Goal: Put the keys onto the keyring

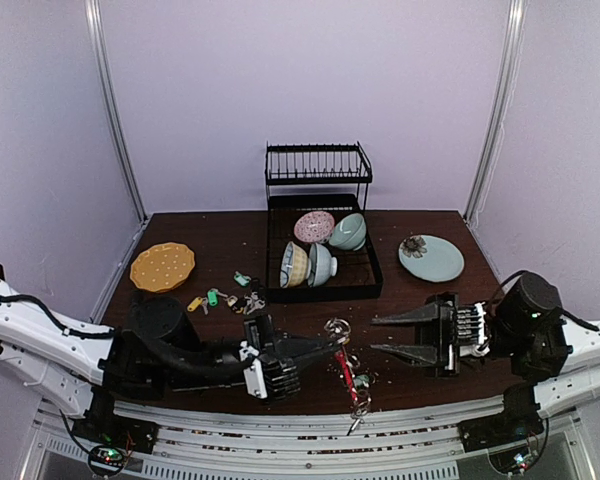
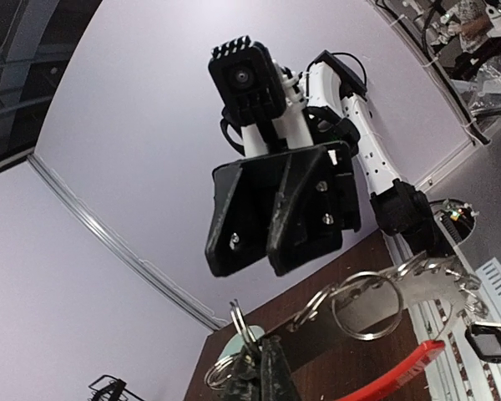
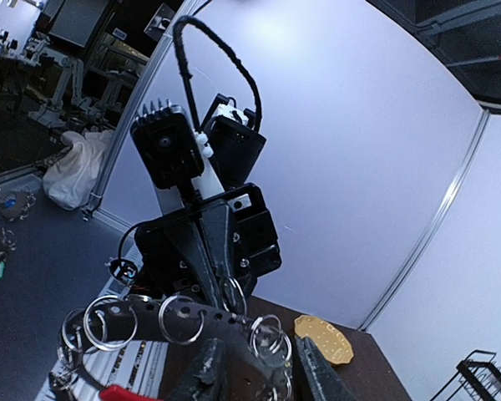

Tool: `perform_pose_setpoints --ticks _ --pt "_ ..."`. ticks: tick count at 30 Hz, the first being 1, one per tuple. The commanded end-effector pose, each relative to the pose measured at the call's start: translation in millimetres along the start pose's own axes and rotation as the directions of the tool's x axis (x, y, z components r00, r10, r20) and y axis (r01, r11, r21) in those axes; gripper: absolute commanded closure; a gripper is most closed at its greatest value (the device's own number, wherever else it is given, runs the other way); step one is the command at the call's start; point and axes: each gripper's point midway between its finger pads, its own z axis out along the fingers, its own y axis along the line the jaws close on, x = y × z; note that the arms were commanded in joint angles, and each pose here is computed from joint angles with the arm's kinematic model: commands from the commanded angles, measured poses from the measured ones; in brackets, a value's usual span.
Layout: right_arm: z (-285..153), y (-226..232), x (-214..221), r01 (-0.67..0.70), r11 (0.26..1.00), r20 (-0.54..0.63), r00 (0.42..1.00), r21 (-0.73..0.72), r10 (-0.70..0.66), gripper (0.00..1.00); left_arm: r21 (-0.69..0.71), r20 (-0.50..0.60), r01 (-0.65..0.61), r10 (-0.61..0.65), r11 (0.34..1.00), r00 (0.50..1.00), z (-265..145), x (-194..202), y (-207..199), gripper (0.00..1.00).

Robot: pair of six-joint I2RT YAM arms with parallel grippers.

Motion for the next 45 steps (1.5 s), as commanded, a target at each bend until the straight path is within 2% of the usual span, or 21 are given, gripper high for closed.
perform_pose_setpoints --ticks 1,5,11,14,17,19,21,25,27,30,31,34,35,37,40,42,45 --pt "-14 -11 -11 0.001 0.999 -0.021 1.0 0.052 0.0 0.67 -0.013 0.129 -0.233 0.233 0.972 0.964 -27 -37 14 1.0" --pt "-28 -29 5 -0.107 0.977 -0.097 0.987 0.186 0.126 0.57 0.079 0.151 -0.351 0.337 0.933 0.929 -38 -43 4 1.0" --pt "-50 -50 43 -0.267 0.873 -0.15 0.924 0.409 0.352 0.55 0.187 0.128 -0.374 0.355 0.908 0.926 -35 -43 -2 1.0" --pt "-51 -45 41 -0.317 0.866 -0.108 0.917 0.388 0.384 0.56 0.189 0.088 -0.349 0.339 0.918 0.937 -29 -39 1 1.0" --pt "-39 -21 30 -0.31 0.922 -0.101 0.935 0.231 0.339 0.56 0.223 0.076 -0.346 0.338 0.911 0.938 -29 -34 -5 1.0" --pt "-33 -9 33 -0.298 0.941 -0.142 0.937 0.161 0.321 0.56 0.24 0.074 -0.361 0.354 0.901 0.932 -30 -33 -7 1.0" --pt "-32 -8 44 -0.314 0.934 -0.192 0.919 0.173 0.344 0.53 0.247 0.073 -0.394 0.388 0.886 0.919 -33 -32 -7 1.0" --pt "-38 -21 67 -0.376 0.872 -0.244 0.855 0.314 0.457 0.52 0.248 0.043 -0.422 0.426 0.872 0.904 -34 -28 -2 1.0" --pt "-50 -38 87 -0.404 0.785 -0.247 0.793 0.47 0.556 0.52 0.235 0.012 -0.418 0.427 0.878 0.904 -33 -24 1 1.0" --pt "-80 -58 127 -0.411 0.6 -0.222 0.667 0.686 0.712 0.52 0.199 -0.05 -0.374 0.39 0.906 0.919 -28 -13 6 1.0" --pt "-90 -59 143 -0.419 0.527 -0.207 0.603 0.739 0.77 0.53 0.18 -0.072 -0.352 0.369 0.919 0.927 -27 -10 8 1.0" --pt "-112 -51 194 -0.403 0.334 -0.185 0.365 0.852 0.912 0.56 0.134 -0.126 -0.294 0.311 0.946 0.942 -28 1 12 1.0" --pt "-117 -46 210 -0.378 0.288 -0.184 0.288 0.88 0.94 0.57 0.115 -0.127 -0.276 0.29 0.954 0.949 -29 2 13 1.0" --pt "-126 -35 235 -0.334 0.239 -0.19 0.172 0.912 0.967 0.62 0.097 -0.124 -0.245 0.256 0.965 0.959 -31 3 13 1.0" --pt "-125 -22 257 -0.358 0.156 -0.141 0.067 0.92 0.988 0.65 0.087 -0.122 -0.203 0.213 0.975 0.969 -33 6 10 1.0" --pt "-124 -7 269 -0.393 0.109 -0.111 0.018 0.913 0.994 0.63 0.092 -0.124 -0.185 0.196 0.978 0.973 -34 8 7 1.0" --pt "-126 6 285 -0.396 0.095 -0.108 -0.011 0.913 0.994 0.59 0.093 -0.125 -0.18 0.191 0.979 0.974 -36 10 5 1.0"
